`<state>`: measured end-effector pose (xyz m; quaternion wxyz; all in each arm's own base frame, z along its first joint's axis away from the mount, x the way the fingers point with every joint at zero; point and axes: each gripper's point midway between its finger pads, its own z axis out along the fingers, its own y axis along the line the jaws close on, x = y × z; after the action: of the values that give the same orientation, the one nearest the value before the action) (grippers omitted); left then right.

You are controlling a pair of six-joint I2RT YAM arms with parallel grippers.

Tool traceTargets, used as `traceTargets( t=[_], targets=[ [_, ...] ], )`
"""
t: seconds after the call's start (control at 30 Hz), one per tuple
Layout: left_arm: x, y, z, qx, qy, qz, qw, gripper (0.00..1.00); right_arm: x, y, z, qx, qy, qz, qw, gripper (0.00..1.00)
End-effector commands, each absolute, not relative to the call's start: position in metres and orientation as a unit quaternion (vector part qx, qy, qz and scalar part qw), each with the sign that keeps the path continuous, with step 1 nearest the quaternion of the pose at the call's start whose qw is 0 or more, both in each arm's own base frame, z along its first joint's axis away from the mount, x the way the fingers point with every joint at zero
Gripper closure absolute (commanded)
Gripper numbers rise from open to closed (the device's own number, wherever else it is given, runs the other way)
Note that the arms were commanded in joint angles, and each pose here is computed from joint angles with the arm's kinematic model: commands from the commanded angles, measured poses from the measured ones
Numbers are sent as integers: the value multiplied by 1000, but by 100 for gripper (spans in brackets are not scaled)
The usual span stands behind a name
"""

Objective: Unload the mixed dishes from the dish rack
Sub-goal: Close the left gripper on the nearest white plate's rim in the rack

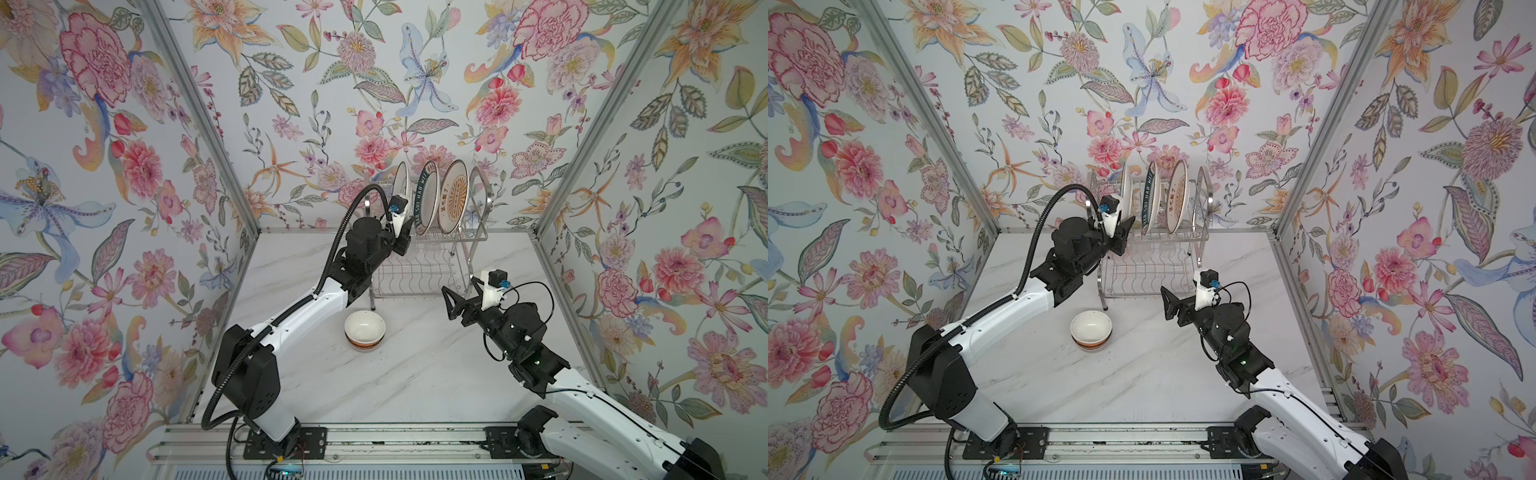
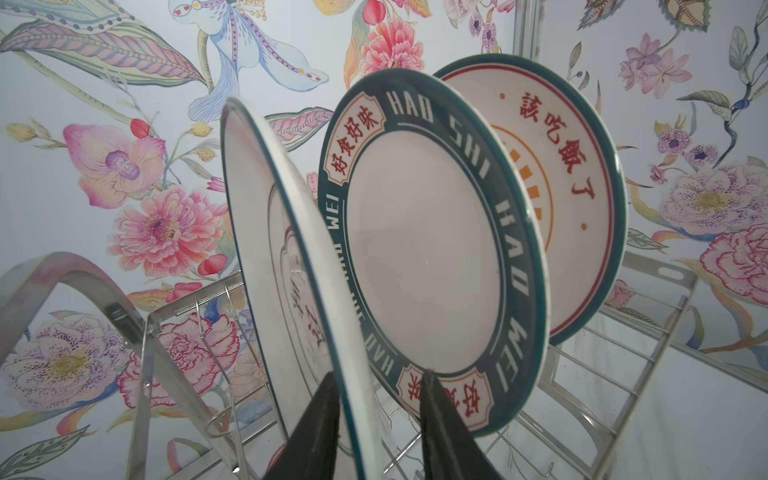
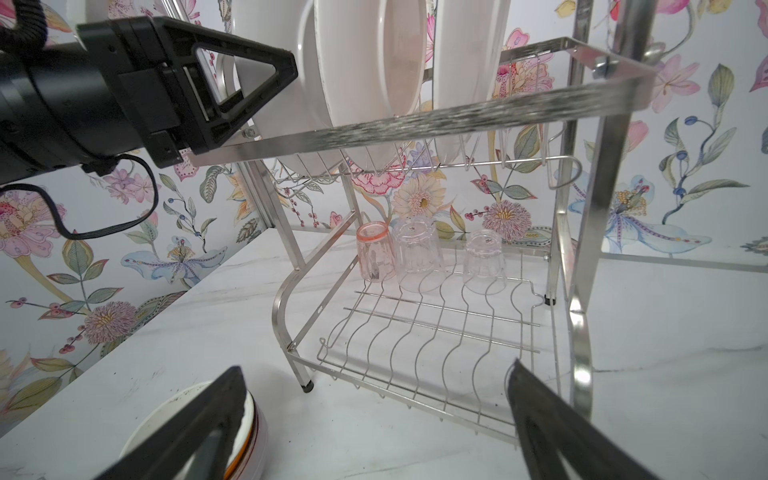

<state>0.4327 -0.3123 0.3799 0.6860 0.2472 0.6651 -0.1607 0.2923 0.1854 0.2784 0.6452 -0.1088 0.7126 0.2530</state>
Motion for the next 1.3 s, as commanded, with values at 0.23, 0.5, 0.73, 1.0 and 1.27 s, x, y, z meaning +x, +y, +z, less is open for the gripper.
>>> traceTargets(
  t=[0.23, 0.5, 0.73, 1.0, 1.27],
  targets=[
    [439, -318, 394, 225, 654, -169, 702, 80, 296, 187, 282, -106, 702, 269, 651, 1],
    [443, -318, 393, 222, 655, -160, 705, 91, 300, 189, 283, -109, 702, 271, 650, 1],
    [447, -316, 393, 218, 658, -151, 705, 99, 300, 186, 281, -106, 702, 269, 650, 1],
    [448, -320, 400, 212, 650, -166, 710, 100, 300, 183, 281, -101, 704, 266, 651, 1],
    [442, -323, 409, 216, 635, -185, 718, 100, 300, 184, 280, -101, 704, 270, 649, 1]
  ],
)
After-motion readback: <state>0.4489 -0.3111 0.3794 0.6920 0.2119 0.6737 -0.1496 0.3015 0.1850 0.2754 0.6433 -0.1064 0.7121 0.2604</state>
